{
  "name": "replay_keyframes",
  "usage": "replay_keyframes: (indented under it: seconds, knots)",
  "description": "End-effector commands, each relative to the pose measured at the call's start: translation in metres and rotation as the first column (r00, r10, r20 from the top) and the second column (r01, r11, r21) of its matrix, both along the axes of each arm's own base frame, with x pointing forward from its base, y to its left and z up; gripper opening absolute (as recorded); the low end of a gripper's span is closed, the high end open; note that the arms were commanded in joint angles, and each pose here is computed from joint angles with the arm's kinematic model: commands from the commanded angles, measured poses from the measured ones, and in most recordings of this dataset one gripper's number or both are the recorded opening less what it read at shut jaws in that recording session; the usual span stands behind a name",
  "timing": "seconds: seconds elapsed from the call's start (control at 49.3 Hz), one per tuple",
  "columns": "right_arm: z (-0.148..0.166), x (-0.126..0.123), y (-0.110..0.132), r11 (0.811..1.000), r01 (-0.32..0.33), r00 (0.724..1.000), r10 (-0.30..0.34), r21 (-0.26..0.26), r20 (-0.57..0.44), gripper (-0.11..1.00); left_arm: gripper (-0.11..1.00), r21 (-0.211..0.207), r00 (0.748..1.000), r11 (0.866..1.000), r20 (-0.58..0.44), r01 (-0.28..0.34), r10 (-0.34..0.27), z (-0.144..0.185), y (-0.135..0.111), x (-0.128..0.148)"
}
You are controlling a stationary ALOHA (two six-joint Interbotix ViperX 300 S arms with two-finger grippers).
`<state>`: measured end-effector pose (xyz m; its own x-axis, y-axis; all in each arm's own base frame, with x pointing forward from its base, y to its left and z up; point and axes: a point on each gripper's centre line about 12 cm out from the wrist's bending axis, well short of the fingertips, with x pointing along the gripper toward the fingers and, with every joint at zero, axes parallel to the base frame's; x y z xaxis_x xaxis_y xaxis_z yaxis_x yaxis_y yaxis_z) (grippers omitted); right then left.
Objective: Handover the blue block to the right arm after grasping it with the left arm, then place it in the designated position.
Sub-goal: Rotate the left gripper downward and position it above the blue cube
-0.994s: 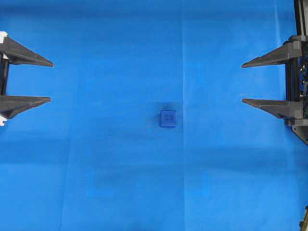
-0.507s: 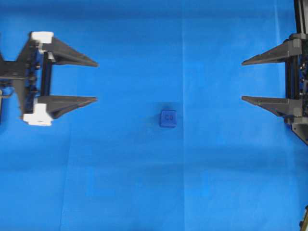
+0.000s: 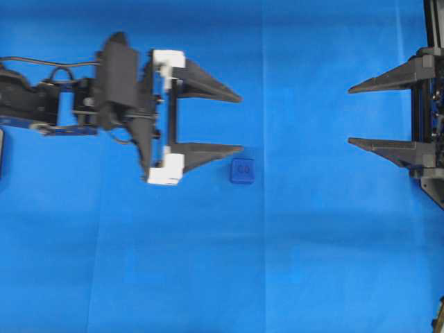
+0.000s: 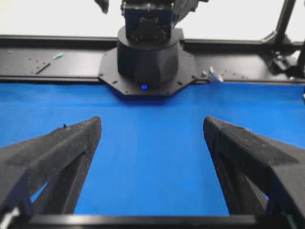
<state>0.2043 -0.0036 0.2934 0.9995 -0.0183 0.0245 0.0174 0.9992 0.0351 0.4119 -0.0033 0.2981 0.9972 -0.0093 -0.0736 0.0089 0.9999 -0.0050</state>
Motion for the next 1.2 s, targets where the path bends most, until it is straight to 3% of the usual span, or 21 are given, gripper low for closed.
replay_keyframes:
  seconds: [0.0,0.142,0.426,0.669,0.791,1.014,1.176]
  knots:
    - [0.011,0.003,-0.001,1.0,0.005,1.0,-0.005,0.004,0.028,0.95,0.92,0.003,0.999,1.0,0.034,0.008,-0.008,0.019,-0.003,0.015]
    - [0.011,0.003,-0.001,1.0,0.007,1.0,-0.007,0.004,0.028,0.95,0.92,0.003,1.0,1.0,0.018,0.011,-0.011,0.022,-0.005,0.028]
    - [0.011,0.003,-0.002,1.0,0.008,1.0,-0.008,0.004,0.028,0.95,0.92,-0.012,1.0,1.0,-0.02,0.006,-0.006,0.019,-0.003,0.028]
    - [0.011,0.003,-0.001,1.0,0.007,1.0,-0.007,0.004,0.026,0.95,0.92,-0.041,0.974,0.999,-0.229,-0.004,-0.005,0.012,-0.005,0.041]
    - [0.009,0.004,-0.002,1.0,0.008,1.0,-0.008,0.004,0.018,0.95,0.92,-0.04,0.931,0.999,-0.366,-0.006,-0.009,0.007,-0.008,0.051]
    - [0.007,0.005,-0.002,1.0,0.008,1.0,-0.008,0.004,0.009,0.95,0.92,-0.007,0.807,1.0,-0.591,0.007,-0.01,0.001,-0.013,0.065]
    - [0.007,0.006,-0.001,1.0,0.007,1.0,-0.007,0.004,0.006,0.95,0.92,0.045,0.719,0.997,-0.695,0.065,-0.015,0.005,-0.017,0.071]
